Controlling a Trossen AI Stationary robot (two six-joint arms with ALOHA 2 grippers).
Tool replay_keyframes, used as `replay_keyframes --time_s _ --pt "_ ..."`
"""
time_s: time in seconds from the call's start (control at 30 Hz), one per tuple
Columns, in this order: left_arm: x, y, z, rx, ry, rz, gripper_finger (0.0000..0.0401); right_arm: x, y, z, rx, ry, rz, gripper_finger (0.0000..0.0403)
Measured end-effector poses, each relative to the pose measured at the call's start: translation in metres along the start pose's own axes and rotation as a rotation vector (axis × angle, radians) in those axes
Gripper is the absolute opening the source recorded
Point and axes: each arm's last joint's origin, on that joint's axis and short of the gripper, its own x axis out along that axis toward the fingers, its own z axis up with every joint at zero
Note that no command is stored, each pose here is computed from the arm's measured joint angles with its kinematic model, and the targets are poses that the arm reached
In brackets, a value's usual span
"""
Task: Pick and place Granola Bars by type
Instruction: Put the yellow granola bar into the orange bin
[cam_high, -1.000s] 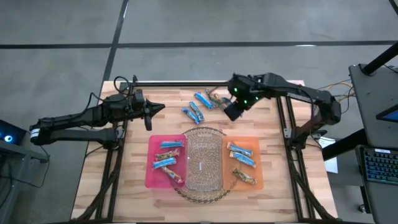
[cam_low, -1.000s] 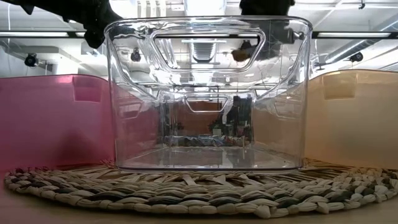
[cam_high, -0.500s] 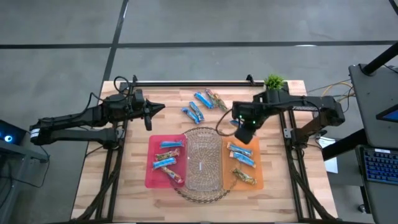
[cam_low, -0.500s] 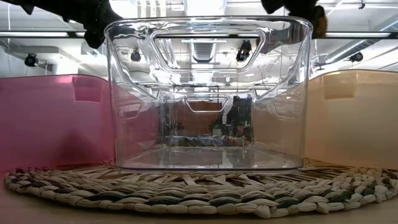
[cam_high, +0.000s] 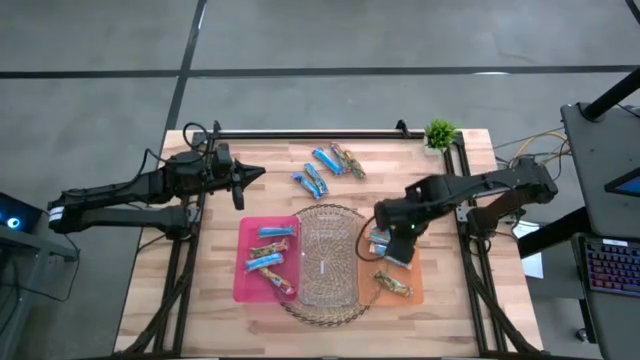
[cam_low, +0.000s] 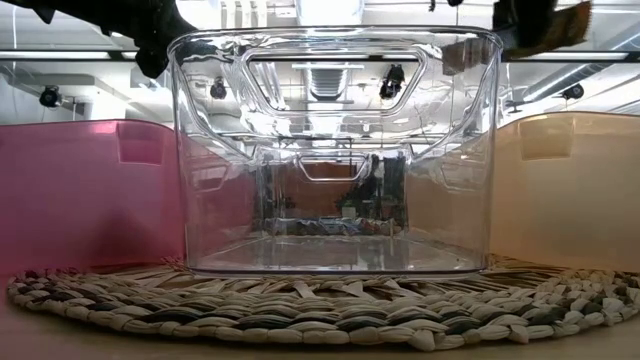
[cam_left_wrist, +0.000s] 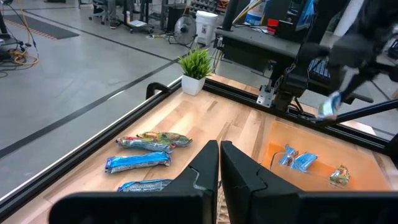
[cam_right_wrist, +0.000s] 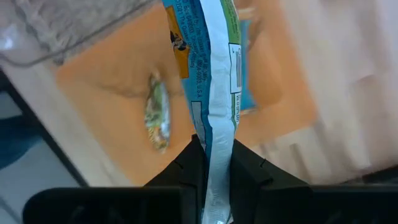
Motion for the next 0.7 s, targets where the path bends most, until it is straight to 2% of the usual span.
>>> replay_keyframes --time_s 0.33,0.7 --pt "0.0 0.0 0.0 -0.001 0.001 -0.004 0.0 0.043 0.014 -0.017 -0.037 0.089 0.05 0.0038" --pt "0.0 0.0 0.0 -0.002 0.001 -0.004 0.0 0.073 0.027 -0.033 -0.135 0.044 0.137 0.0038"
